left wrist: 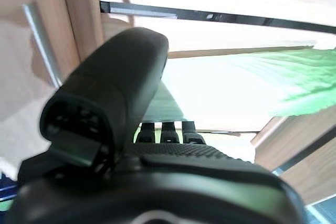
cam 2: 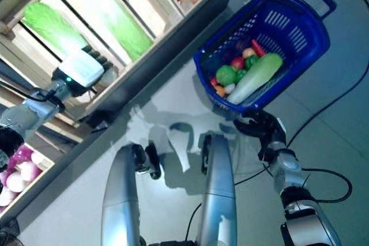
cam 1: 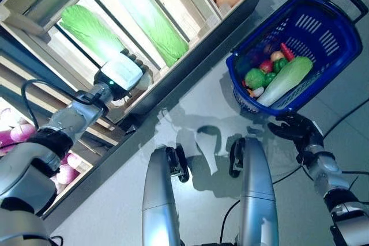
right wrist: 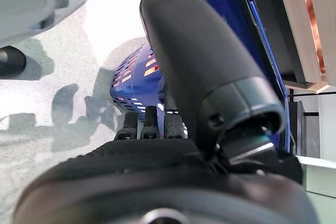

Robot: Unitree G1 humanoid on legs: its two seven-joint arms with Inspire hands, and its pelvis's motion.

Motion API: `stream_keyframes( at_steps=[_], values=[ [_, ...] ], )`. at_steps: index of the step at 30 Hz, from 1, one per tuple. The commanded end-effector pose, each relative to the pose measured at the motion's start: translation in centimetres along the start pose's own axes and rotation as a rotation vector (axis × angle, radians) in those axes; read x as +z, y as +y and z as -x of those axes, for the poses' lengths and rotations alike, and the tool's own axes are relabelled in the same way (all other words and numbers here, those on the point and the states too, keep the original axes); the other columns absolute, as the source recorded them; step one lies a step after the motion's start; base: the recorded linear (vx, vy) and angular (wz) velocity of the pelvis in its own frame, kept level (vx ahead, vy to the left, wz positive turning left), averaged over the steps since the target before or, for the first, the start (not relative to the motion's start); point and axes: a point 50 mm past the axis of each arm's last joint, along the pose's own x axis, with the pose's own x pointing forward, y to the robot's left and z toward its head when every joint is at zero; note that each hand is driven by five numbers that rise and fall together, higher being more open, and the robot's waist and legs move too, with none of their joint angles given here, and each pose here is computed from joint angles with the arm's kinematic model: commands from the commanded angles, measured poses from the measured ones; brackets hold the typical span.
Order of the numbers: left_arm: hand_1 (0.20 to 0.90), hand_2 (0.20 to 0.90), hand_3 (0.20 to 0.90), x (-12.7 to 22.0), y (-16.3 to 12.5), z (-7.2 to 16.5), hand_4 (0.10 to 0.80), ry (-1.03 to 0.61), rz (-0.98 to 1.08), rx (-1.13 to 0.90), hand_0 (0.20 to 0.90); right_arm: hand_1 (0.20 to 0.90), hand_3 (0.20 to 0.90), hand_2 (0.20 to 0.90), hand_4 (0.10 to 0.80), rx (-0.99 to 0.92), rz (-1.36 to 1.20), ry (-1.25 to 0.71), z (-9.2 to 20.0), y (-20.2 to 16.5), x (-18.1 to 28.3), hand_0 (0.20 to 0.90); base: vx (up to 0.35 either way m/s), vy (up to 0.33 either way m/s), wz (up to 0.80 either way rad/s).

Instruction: Put vegetables into the basket

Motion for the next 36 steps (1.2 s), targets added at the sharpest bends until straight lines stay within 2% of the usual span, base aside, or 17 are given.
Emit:
stream_keyframes(
  at_steps=[1,8,14,21,27,29,30,31,36],
  values=[
    [0.900,0.900,0.900,-3.0,-4.5,3.1,0.800,0.185,0.025,-0.247,0.900,0.900,0.900,0.900,0.800,-0.094,-0.028,-0.075,0.2,-2.4,1.7,0.900,0.007,0.013,0.06],
    [0.900,0.900,0.900,-3.2,-5.5,4.0,0.800,0.226,0.042,-0.265,0.900,0.900,0.900,0.900,0.800,-0.076,-0.018,-0.113,0.0,-2.2,2.9,0.900,0.014,0.010,-0.01],
    [0.900,0.900,0.900,-4.4,-3.2,2.8,0.800,0.219,0.009,-0.151,0.900,0.900,0.900,0.900,0.800,-0.070,-0.016,-0.151,-0.5,-1.9,4.5,0.900,-0.006,-0.017,0.10],
    [0.900,0.900,0.900,-5.4,-0.8,1.3,0.800,0.227,-0.001,-0.128,0.900,0.900,0.900,0.900,0.800,-0.067,-0.028,-0.178,-0.8,-1.8,5.8,0.900,-0.001,-0.008,0.08],
    [0.900,0.900,0.900,-6.4,0.0,0.9,0.800,0.291,0.043,-0.128,0.900,0.900,0.900,0.900,0.800,-0.063,-0.075,-0.189,-0.7,-1.8,5.9,0.900,-0.009,0.003,-0.01],
    [0.540,0.540,0.540,-6.4,0.4,0.6,0.560,0.289,0.044,-0.145,0.540,0.900,0.900,0.900,0.800,-0.055,-0.103,-0.202,-0.6,-1.7,5.8,0.900,0.000,0.000,0.00],
    [0.436,0.436,0.436,-6.4,0.3,0.6,0.491,0.286,0.053,-0.174,0.436,0.900,0.900,0.900,0.800,-0.048,-0.117,-0.214,-0.5,-1.8,5.8,0.900,-0.009,-0.002,-0.03],
    [0.300,0.300,0.300,-6.4,0.2,0.6,0.400,0.286,0.064,-0.195,0.300,0.900,0.900,0.900,0.800,-0.041,-0.128,-0.220,-0.4,-1.7,5.7,0.900,-0.009,-0.010,-0.07],
    [0.300,0.300,0.300,-4.7,-1.5,1.3,0.400,0.218,0.108,-0.248,0.300,0.900,0.900,0.900,0.800,0.037,-0.122,-0.238,-0.1,-0.1,5.2,0.900,0.014,-0.023,-0.09]
  ],
)
